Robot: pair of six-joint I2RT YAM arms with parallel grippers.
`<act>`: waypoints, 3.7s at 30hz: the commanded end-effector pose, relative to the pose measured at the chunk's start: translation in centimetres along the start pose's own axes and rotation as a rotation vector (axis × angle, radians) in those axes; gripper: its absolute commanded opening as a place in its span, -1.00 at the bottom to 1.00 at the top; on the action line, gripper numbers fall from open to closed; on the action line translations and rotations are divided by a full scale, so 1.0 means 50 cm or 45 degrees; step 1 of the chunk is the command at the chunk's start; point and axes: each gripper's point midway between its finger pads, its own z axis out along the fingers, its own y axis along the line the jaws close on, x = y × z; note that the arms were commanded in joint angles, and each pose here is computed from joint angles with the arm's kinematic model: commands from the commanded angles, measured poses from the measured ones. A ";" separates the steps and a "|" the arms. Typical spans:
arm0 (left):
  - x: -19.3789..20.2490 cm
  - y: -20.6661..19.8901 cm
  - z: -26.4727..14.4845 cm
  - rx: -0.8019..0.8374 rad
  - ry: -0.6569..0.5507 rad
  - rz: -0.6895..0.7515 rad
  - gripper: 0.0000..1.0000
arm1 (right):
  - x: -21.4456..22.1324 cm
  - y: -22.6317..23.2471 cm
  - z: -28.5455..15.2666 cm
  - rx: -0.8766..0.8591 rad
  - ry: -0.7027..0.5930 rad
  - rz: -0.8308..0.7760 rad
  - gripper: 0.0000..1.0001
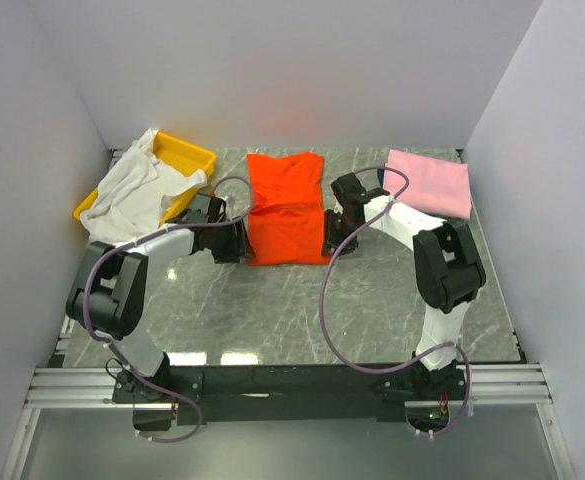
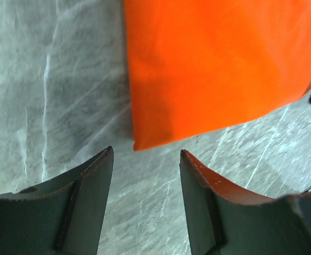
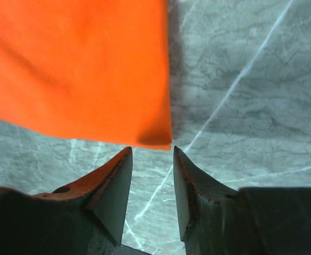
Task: Fold and stack the t-shirts
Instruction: Fold the tshirt
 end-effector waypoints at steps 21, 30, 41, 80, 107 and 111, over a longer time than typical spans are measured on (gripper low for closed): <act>-0.004 -0.005 0.014 0.014 -0.016 -0.039 0.06 | 0.041 -0.018 0.062 0.021 0.098 0.002 -0.45; 0.014 -0.014 0.034 0.054 0.034 -0.046 -0.01 | 0.053 -0.015 0.070 0.017 0.117 0.002 -0.64; 0.055 -0.017 0.076 0.058 0.123 -0.053 -0.33 | 0.057 -0.012 0.072 0.023 0.122 0.001 -0.69; 0.012 -0.008 -0.056 -0.158 -0.085 -0.065 -0.99 | 0.062 -0.043 -0.030 0.143 0.010 0.003 -1.00; 0.190 -0.085 -0.330 0.058 0.110 -0.198 -0.99 | 0.263 0.014 -0.305 -0.010 -0.075 0.049 -1.00; 0.169 -0.105 -0.333 0.098 0.080 -0.190 -0.99 | 0.233 0.029 -0.322 -0.021 -0.138 0.051 -1.00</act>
